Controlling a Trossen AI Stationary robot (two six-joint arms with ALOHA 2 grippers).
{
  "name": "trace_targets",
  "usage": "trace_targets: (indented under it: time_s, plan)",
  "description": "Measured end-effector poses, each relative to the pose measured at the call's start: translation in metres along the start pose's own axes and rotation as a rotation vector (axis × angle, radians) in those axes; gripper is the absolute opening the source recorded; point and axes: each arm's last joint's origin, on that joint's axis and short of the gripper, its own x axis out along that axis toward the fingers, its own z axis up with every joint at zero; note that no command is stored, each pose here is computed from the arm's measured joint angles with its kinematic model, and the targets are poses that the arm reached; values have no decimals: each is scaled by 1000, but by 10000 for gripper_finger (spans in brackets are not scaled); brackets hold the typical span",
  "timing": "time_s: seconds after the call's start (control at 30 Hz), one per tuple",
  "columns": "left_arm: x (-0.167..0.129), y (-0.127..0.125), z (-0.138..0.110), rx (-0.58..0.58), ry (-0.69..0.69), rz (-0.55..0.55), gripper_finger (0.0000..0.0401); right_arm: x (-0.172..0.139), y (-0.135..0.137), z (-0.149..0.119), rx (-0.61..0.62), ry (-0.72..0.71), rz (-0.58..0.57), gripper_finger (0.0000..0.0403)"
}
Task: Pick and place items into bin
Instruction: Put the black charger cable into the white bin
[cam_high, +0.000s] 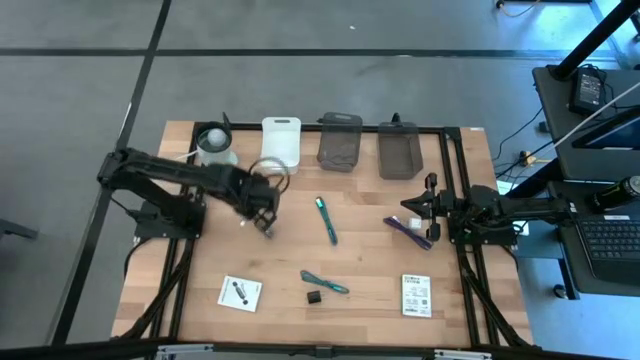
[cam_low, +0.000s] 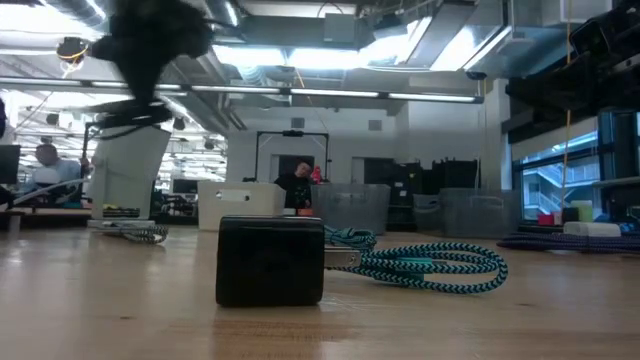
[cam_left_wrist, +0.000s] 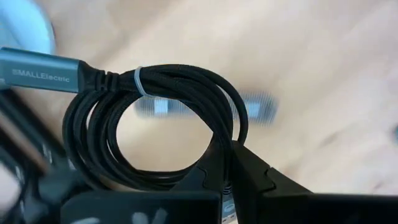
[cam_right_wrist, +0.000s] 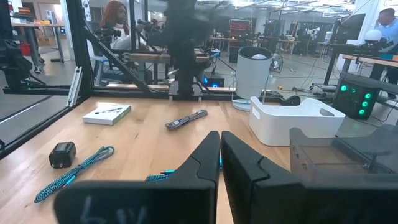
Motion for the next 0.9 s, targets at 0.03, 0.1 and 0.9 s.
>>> trace_targets:
  time_s: [0.03,0.1,0.9]
  plan:
    - [-4,2,9,12,-25,-11,4,0,0,0,0,0,0,21]
    - [-10,5,28,47,-75,-43,4,0,0,0,0,0,0,21]
    - [90,94,193,202,-61,-82,3,0,0,0,0,0,0,21]
